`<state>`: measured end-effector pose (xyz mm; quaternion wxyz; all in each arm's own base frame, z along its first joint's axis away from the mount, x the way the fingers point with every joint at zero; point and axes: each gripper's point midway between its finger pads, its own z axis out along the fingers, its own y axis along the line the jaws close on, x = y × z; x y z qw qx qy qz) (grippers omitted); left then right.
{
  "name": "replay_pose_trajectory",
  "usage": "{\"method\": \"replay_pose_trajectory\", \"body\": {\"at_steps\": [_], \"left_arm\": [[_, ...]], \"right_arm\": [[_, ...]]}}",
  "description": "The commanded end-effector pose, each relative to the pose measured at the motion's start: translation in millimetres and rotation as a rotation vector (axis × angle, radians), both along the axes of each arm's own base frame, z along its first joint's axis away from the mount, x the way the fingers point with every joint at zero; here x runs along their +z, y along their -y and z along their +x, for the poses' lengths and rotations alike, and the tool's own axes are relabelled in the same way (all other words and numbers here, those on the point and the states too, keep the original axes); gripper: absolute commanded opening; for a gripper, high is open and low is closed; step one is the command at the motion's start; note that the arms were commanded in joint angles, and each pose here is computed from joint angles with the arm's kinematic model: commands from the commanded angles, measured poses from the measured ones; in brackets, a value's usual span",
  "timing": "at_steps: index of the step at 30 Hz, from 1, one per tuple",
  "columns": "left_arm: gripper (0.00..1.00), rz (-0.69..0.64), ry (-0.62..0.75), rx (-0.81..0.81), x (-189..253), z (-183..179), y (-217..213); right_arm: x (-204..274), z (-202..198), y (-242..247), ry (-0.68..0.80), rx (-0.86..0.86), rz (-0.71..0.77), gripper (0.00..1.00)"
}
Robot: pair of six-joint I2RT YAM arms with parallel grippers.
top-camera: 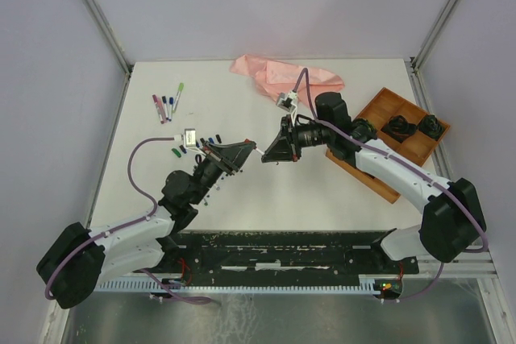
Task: Open the pen caps
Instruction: Open the pen cap from the pen.
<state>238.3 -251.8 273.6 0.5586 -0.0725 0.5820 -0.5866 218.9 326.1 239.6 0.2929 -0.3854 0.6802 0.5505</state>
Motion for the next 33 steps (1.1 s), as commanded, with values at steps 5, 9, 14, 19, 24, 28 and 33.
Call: {"method": "replay_pose_trajectory", "body": {"at_steps": [5, 9, 14, 19, 24, 28, 33], "left_arm": [[0.36, -0.124, 0.056, -0.001, 41, -2, -5], [0.41, -0.139, 0.055, -0.002, 44, -2, -6], [0.37, -0.146, 0.054, 0.009, 45, -2, -8], [0.09, -0.141, 0.06, 0.001, 45, -3, -7], [0.03, -0.119, 0.094, 0.037, 51, 2, -12], [0.03, -0.126, 0.119, 0.138, 74, 39, -47], [0.03, -0.212, 0.178, 0.254, 114, 81, -104]], "right_arm": [[3, -5, -5, 0.039, 0.034, 0.014, 0.0], [4, -5, -5, 0.042, 0.035, 0.017, 0.0], [6, -6, -5, 0.044, 0.037, 0.02, 0.0], [5, -6, -5, 0.04, 0.037, 0.019, 0.0], [1, -5, -6, 0.033, 0.038, 0.014, 0.0], [-11, -3, -8, 0.0, 0.041, 0.001, 0.0], [-28, 0, -13, -0.065, 0.05, -0.015, 0.0]]}}
